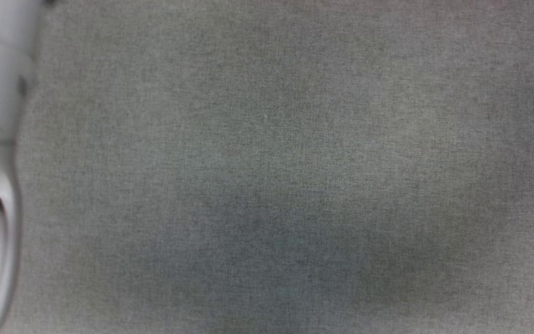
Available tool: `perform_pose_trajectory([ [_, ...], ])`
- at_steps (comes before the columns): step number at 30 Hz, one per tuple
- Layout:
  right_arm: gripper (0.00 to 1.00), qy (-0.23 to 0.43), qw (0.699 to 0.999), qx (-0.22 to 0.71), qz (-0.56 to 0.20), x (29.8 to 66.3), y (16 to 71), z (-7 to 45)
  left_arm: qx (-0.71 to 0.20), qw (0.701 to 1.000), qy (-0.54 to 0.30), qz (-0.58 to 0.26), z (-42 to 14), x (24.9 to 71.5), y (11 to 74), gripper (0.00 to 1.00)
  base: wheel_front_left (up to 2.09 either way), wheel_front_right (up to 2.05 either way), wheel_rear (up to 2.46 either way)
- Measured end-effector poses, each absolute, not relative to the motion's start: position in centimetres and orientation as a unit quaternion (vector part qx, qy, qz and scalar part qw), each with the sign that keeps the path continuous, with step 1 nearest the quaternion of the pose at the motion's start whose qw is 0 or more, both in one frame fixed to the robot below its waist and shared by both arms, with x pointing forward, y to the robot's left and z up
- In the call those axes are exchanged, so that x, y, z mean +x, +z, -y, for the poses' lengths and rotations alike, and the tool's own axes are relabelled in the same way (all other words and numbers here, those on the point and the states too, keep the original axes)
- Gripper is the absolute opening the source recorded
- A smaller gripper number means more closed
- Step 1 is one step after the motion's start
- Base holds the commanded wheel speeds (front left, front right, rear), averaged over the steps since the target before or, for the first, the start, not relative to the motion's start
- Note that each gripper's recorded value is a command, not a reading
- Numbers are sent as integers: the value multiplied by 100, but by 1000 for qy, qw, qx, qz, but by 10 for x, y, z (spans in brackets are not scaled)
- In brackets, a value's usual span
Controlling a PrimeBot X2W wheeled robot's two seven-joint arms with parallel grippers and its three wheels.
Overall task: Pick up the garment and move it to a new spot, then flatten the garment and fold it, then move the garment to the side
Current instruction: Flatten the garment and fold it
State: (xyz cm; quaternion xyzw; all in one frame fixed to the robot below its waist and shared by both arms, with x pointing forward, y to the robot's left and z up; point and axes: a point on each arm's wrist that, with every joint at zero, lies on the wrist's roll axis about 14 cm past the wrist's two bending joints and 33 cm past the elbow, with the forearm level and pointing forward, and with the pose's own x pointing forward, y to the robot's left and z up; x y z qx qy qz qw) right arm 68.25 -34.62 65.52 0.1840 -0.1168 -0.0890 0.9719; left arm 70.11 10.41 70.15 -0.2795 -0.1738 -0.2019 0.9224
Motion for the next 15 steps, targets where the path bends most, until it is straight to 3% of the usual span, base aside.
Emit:
perform_pose_trajectory([
  [7,0,-46,988,150,8,669,568,321,-341,910,-215,94,-100,669,607,0,0,0,0],
  [15,0,-5,982,151,-110,604,486,314,-387,891,-238,-3,-85,582,523,0,0,0,0],
])
